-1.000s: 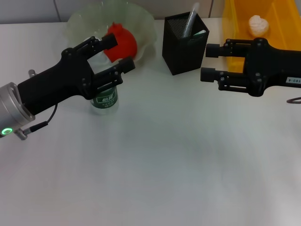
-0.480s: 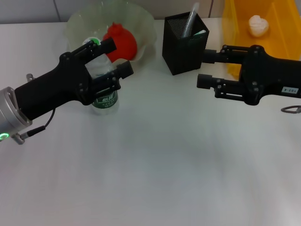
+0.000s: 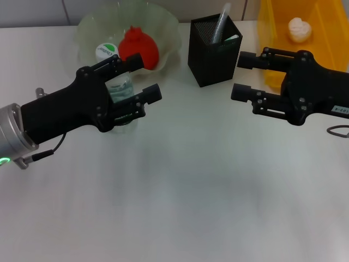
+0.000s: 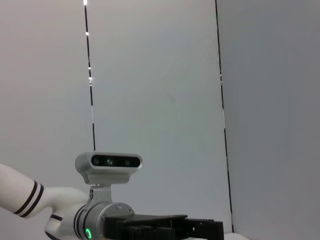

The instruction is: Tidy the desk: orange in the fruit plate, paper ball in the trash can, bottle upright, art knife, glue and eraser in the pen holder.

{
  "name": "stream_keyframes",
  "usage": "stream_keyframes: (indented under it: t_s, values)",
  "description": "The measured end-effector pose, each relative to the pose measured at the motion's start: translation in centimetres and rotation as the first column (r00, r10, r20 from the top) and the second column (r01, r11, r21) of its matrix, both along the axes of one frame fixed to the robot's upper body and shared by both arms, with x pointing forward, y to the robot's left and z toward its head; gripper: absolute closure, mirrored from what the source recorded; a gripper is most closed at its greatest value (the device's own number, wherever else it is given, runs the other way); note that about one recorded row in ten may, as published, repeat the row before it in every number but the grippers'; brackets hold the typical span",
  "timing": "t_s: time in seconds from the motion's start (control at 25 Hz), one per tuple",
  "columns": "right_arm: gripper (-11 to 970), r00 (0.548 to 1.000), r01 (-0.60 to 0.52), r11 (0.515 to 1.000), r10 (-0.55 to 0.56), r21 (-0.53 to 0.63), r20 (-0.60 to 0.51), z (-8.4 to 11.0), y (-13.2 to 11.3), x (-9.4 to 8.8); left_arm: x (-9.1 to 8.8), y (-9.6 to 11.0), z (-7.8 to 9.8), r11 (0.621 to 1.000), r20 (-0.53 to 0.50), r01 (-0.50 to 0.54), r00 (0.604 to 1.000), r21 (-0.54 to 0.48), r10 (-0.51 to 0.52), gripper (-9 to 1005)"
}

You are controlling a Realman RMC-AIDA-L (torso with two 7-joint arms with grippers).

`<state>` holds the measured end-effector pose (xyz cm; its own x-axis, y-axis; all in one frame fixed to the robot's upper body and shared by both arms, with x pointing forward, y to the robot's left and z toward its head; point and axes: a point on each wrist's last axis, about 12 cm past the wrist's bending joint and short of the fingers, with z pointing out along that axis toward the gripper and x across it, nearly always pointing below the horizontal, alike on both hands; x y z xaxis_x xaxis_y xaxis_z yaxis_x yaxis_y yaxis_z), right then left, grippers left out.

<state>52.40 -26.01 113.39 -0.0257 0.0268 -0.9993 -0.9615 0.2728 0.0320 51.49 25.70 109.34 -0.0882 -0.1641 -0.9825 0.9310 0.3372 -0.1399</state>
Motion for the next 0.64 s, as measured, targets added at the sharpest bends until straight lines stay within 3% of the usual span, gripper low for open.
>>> stream_keyframes:
  t_s: [0.64]
  values:
    - [348,1.0,0.002,1.0,-0.002,0.016,0.001,-0.07,0.34,0.36,0.65,0.07,0.11,0.999,0.001,-0.047,0.999,-0.004,0.047,226]
